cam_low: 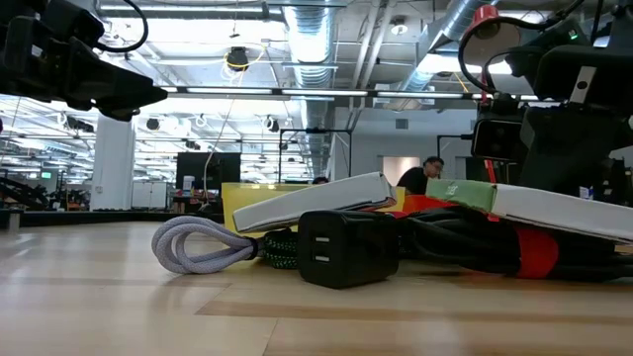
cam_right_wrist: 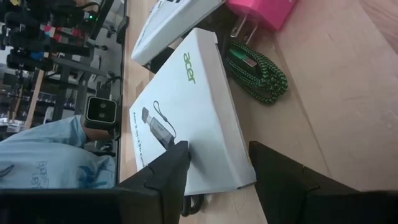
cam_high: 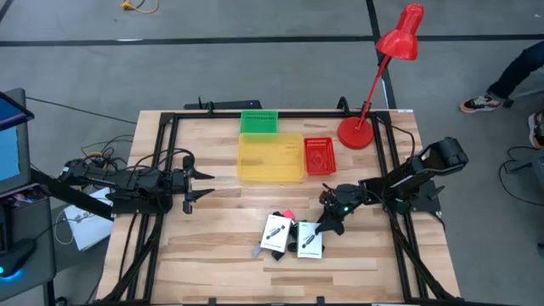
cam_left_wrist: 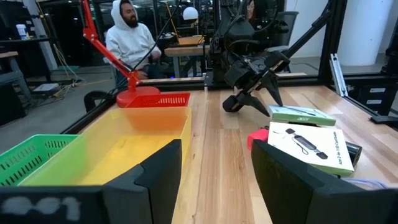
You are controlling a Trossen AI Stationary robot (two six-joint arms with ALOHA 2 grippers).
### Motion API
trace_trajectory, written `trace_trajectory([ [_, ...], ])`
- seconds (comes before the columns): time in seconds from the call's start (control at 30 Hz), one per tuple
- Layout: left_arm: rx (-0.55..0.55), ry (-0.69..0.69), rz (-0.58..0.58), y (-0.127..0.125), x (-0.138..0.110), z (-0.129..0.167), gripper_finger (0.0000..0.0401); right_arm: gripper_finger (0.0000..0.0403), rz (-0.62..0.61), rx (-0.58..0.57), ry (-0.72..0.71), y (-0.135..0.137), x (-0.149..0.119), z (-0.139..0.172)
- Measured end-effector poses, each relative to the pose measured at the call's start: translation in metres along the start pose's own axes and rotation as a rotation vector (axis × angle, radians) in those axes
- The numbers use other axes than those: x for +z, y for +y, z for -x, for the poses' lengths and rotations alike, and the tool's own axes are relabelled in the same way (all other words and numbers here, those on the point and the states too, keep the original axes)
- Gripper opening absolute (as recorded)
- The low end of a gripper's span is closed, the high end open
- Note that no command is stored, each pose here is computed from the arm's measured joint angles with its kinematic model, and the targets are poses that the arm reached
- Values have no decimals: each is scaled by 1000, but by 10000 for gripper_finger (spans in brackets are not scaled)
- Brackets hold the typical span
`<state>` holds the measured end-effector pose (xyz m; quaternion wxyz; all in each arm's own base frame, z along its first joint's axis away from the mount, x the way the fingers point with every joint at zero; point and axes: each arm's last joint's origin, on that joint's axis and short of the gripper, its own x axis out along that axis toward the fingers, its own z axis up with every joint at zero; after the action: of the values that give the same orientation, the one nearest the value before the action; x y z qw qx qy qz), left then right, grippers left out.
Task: Pick and place items into bin
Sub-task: Put the white card reader box into the red bin
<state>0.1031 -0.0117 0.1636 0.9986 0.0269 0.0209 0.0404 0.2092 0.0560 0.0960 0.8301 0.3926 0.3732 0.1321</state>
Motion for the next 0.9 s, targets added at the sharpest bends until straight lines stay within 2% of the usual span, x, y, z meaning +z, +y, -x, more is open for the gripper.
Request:
trace_trajectory([
  [0.5, 0, 0, -10, 0, 0, 0, 185, 106, -29, 37, 29, -5, 5, 3],
  [0.9, 0, 0, 3, 0, 0, 0, 185, 83, -29, 38, 33, -5, 5, 3],
])
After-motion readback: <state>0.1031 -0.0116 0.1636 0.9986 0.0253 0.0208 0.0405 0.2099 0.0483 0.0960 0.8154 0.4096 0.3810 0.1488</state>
